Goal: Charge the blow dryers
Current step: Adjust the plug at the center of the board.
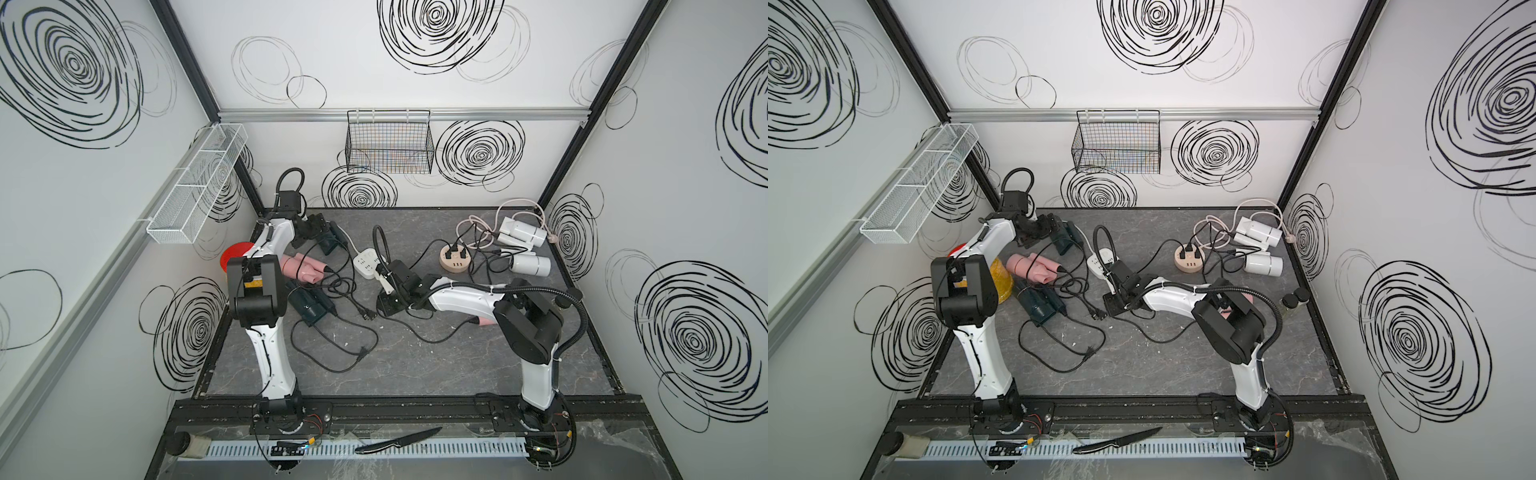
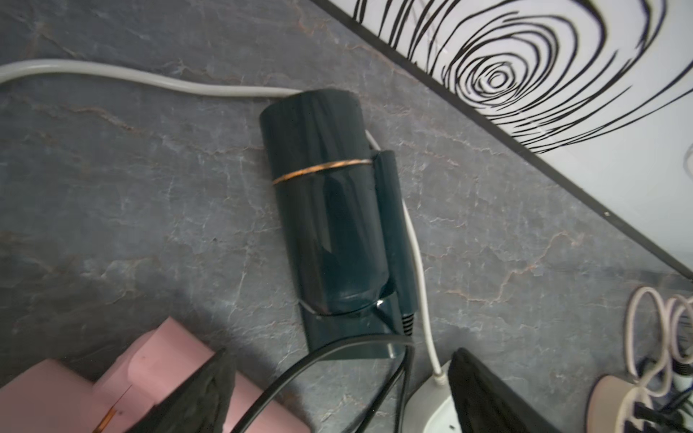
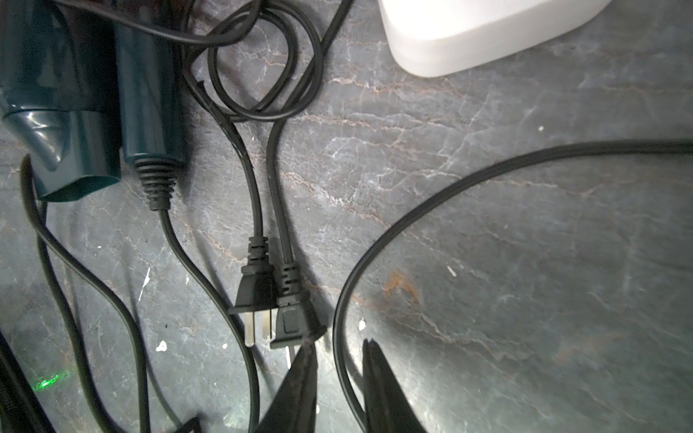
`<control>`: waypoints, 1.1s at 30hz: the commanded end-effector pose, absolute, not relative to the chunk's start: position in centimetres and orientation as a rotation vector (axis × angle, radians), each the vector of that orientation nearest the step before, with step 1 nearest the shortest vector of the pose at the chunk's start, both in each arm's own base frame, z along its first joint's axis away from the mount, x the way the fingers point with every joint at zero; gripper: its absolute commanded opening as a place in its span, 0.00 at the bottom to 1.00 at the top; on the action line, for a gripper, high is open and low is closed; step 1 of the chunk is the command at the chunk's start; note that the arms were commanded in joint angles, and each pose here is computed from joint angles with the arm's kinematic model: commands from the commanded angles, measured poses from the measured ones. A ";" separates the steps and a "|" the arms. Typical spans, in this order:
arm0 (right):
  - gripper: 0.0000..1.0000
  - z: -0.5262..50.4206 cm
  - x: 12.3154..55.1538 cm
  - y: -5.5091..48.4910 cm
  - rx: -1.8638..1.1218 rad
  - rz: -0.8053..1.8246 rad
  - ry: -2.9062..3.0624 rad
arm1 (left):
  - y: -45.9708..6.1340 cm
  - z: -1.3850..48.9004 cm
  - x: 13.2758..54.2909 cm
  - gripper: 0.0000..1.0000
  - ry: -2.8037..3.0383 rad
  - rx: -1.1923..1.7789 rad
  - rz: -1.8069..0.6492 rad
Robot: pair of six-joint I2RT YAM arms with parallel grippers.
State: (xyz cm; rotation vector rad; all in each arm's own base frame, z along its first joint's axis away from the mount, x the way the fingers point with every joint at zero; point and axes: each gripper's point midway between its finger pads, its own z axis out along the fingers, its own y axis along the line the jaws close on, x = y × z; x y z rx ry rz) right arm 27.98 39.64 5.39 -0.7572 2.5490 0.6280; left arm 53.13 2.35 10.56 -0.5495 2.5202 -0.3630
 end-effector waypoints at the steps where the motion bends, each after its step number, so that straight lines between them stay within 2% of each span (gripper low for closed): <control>1: 0.26 7.1 28.2 39.5 -0.734 0.653 2.509 | 4.2 9.8 50.9 0.93 2.595 -0.486 -0.193; 4: 0.26 7.3 28.1 39.4 -0.731 0.657 2.503 | 4.4 9.0 50.4 0.91 2.617 -0.482 -0.175; 8: 0.26 7.3 28.0 39.1 -0.729 0.648 2.504 | 2.4 7.8 50.1 0.82 2.656 -0.452 -0.299; 10: 0.26 7.1 28.0 39.1 -0.728 0.646 2.508 | 1.7 7.5 49.9 0.71 2.665 -0.439 -0.332; 15: 0.26 6.8 27.9 39.0 -0.723 0.645 2.517 | 0.1 8.6 49.8 0.52 2.624 -0.431 -0.467; 16: 0.26 6.7 27.9 38.9 -0.721 0.643 2.519 | -0.2 9.2 49.8 0.45 2.608 -0.426 -0.491; 18: 0.26 6.7 27.9 38.7 -0.713 0.636 2.520 | -0.5 10.6 49.8 0.31 2.577 -0.419 -0.518; 23: 0.24 6.7 28.6 37.8 -0.658 0.616 2.533 | -2.6 16.7 49.1 0.15 2.441 -0.322 -0.618; 28: 0.24 7.9 29.5 37.1 -0.632 0.654 2.509 | -5.6 22.6 46.7 0.05 2.333 -0.181 -0.664; 33: 0.29 9.9 31.1 37.2 -0.646 0.764 2.451 | -8.2 26.6 44.0 0.05 2.244 -0.079 -0.727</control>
